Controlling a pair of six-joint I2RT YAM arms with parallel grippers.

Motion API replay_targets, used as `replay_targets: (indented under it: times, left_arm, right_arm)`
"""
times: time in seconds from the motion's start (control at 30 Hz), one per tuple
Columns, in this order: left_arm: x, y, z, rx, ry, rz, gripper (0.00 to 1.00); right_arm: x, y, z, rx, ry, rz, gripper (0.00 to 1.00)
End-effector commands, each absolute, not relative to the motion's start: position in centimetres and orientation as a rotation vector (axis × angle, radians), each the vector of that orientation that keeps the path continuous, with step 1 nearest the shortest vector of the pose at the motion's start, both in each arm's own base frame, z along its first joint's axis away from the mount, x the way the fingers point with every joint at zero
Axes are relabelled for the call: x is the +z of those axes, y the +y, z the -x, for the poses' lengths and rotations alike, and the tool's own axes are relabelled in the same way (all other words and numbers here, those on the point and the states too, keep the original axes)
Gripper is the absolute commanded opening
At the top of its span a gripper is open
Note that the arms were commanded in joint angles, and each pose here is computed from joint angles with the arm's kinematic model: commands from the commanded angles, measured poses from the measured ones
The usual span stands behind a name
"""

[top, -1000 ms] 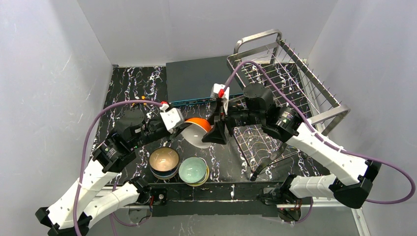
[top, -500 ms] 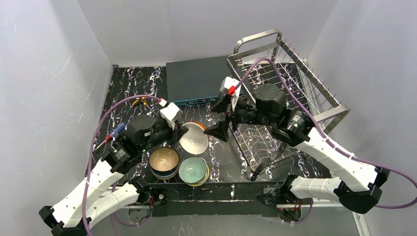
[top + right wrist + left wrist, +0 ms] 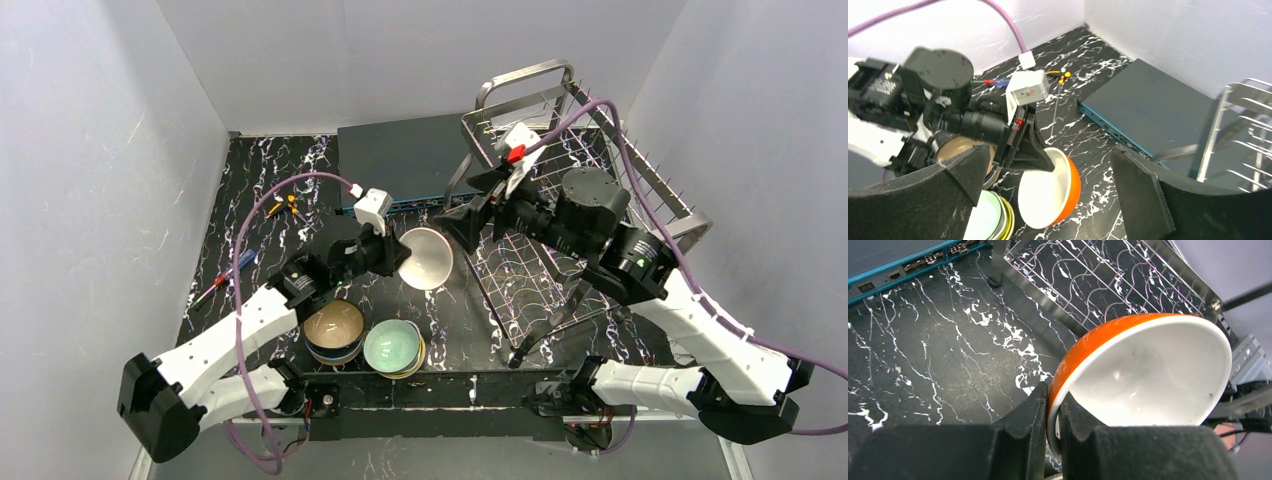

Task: Load the bowls into the dish rack
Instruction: Pick up the bowl from the center of the board.

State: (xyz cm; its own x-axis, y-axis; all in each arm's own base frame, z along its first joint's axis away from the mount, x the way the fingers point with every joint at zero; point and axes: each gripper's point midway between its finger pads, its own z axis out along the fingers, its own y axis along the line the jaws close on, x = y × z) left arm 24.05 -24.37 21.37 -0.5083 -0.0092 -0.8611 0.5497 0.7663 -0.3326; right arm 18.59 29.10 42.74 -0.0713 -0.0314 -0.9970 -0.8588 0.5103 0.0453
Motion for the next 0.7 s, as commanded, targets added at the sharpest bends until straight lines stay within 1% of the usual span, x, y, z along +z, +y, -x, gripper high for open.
replay_targets:
  times: [0.0, 0.17, 0.33, 0.5, 0.67]
  left_arm:
    - [24.9, -25.7, -27.0, -0.782, 1.907, -0.22, 0.0]
    - [24.6, -23.7, -29.1, -0.675, 1.908, -0.004, 0.0]
    - [25.8, -20.7, -29.4, -0.589, 1.832, 0.116, 0.0]
    - [25.0, -18.8, -29.5, -0.499, 1.807, 0.147, 0.0]
    - [24.2, -18.2, -29.7, -0.449, 1.803, 0.143, 0.0]
  right_arm:
    - [46.9, 25.9, -19.7, 0.755, 1.463, 0.615, 0.99]
    - [46.6, 24.6, -20.1, 0.715, 1.517, 0.547, 0.99]
    - [45.5, 22.1, -22.0, 0.521, 1.633, 0.479, 0.99]
    - [44.8, 19.7, -23.7, 0.304, 1.735, 0.422, 0.99]
    - [42.6, 18.6, -25.0, 0.123, 1.836, 0.419, 0.99]
